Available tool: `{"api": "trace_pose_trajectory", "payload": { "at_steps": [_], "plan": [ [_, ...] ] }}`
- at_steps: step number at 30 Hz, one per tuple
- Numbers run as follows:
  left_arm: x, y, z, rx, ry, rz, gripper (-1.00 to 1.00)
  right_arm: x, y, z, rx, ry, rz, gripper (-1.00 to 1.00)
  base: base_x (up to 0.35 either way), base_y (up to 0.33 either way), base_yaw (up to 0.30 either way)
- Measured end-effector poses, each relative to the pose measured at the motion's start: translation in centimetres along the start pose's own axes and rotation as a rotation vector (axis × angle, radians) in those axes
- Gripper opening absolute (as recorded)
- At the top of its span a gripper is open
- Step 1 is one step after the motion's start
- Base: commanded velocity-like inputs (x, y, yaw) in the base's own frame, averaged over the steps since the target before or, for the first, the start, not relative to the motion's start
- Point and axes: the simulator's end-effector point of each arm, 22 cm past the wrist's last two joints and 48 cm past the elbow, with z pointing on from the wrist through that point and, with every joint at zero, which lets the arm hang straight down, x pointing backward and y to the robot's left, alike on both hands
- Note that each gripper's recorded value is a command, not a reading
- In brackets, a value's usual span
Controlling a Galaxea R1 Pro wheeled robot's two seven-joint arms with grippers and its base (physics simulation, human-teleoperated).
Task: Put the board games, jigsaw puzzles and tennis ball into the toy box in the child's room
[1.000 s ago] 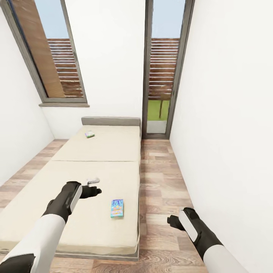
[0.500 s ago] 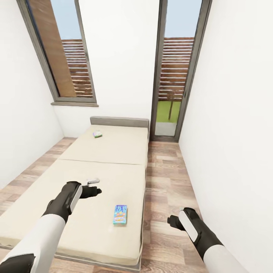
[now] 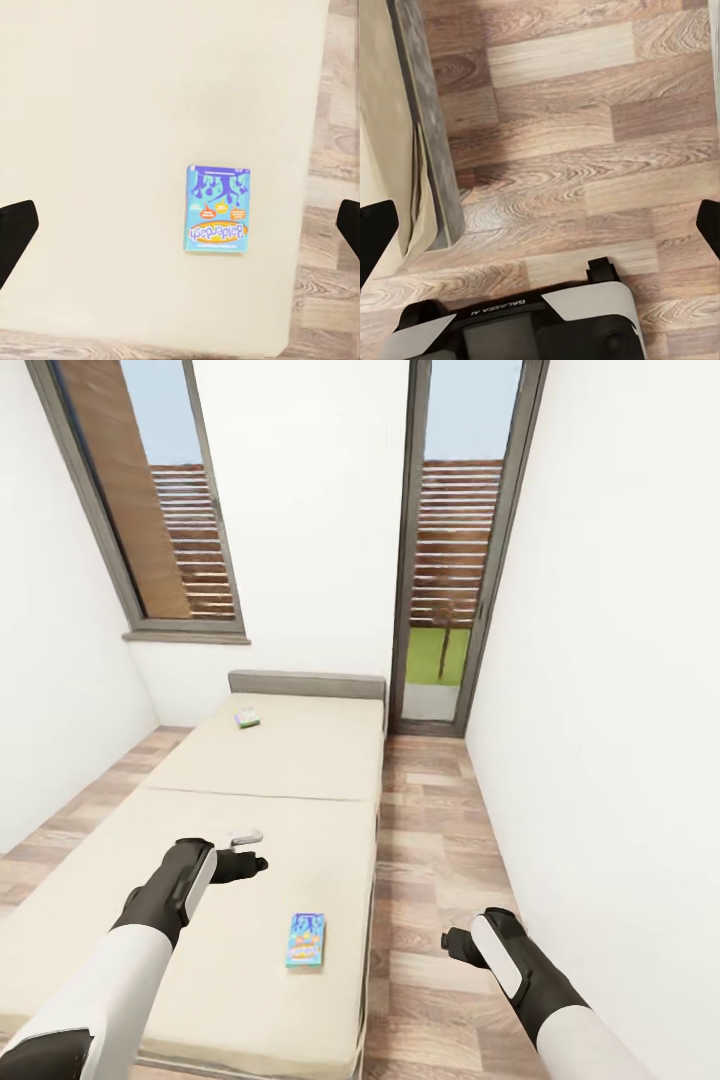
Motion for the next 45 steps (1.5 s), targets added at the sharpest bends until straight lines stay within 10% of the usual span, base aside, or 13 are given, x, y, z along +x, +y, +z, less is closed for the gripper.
{"api": "trace_pose_trajectory", "payload": {
  "at_steps": [45],
  "plan": [
    [-0.38, -0.12, -0.50, 0.003, -0.010, 0.001, 1.00, -0.40, 0.17, -0.45, -0.005, -0.011, 0.000, 1.00, 0.071, -0.001, -0.047]
  ]
}}
